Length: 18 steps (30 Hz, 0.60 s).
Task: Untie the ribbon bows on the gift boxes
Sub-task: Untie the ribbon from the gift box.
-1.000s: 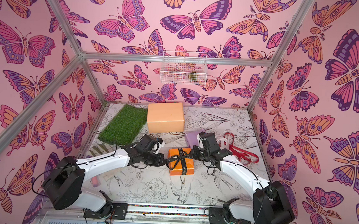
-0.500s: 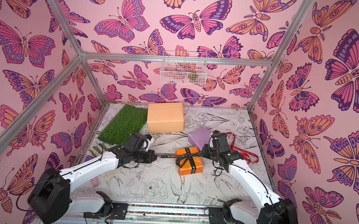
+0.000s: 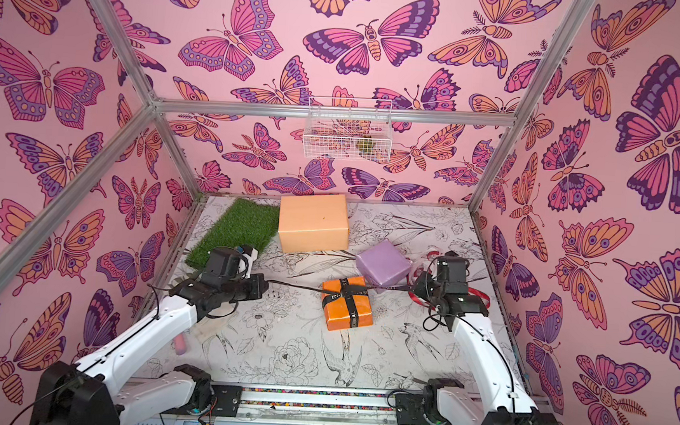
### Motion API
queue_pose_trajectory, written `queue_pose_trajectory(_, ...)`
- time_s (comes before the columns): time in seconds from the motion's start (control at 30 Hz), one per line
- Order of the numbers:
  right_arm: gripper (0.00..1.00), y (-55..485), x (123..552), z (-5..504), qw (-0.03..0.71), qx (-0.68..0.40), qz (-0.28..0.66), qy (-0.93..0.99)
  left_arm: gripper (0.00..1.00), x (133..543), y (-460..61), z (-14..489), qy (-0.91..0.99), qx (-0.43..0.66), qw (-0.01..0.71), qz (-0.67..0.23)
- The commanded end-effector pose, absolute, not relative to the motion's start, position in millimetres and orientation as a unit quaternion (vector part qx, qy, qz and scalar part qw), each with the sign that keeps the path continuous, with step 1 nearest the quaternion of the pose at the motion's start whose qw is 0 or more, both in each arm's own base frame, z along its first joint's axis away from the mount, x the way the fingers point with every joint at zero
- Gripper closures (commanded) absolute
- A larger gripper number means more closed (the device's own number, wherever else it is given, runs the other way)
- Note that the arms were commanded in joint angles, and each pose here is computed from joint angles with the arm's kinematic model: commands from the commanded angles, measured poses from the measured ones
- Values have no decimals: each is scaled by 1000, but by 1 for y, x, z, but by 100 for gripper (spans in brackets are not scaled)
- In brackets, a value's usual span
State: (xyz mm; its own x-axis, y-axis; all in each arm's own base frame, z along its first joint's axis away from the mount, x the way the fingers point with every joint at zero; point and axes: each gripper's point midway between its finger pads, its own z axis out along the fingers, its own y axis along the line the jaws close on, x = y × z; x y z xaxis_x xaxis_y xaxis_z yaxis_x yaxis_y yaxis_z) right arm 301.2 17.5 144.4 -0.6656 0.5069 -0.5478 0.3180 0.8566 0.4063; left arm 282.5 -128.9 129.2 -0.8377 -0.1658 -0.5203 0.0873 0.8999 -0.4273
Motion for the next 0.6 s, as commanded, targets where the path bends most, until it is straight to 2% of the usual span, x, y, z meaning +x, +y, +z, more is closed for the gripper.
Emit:
queue_pose_trajectory(0.0, 100, 13, 297, 142, 337, 230, 144, 901, 100, 280, -124, 122, 936, -23, 278, -217)
queue_pose_trajectory(0.17, 100, 0, 297, 140, 336, 239, 118, 904, 100, 281, -123, 122, 936, -27, 277, -216)
queue_pose_trajectory(0.2, 88, 3, 298, 142, 337, 231, 126, 904, 97, 281, -124, 122, 935, -25, 276, -220)
queue_pose_trajectory(0.23, 54, 10, 299, 144, 335, 214, 139, 907, 64, 281, -125, 123, 935, -24, 274, -224)
queue_pose_trajectory(0.27, 10, 15, 300, 148, 335, 197, 150, 909, 11, 281, -126, 123, 936, -30, 271, -225)
queue_pose_trajectory(0.3, 0, 23, 300, 150, 332, 184, 168, 910, 1, 281, -127, 124, 934, -34, 268, -232)
queue_pose_trajectory(0.5, 0, 75, 291, 160, 326, 118, 264, 900, 1, 274, -168, 139, 911, -13, 262, -319)
queue_pose_trajectory(0.57, 5, 99, 285, 160, 319, 77, 269, 906, 1, 269, -185, 140, 910, 8, 262, -322)
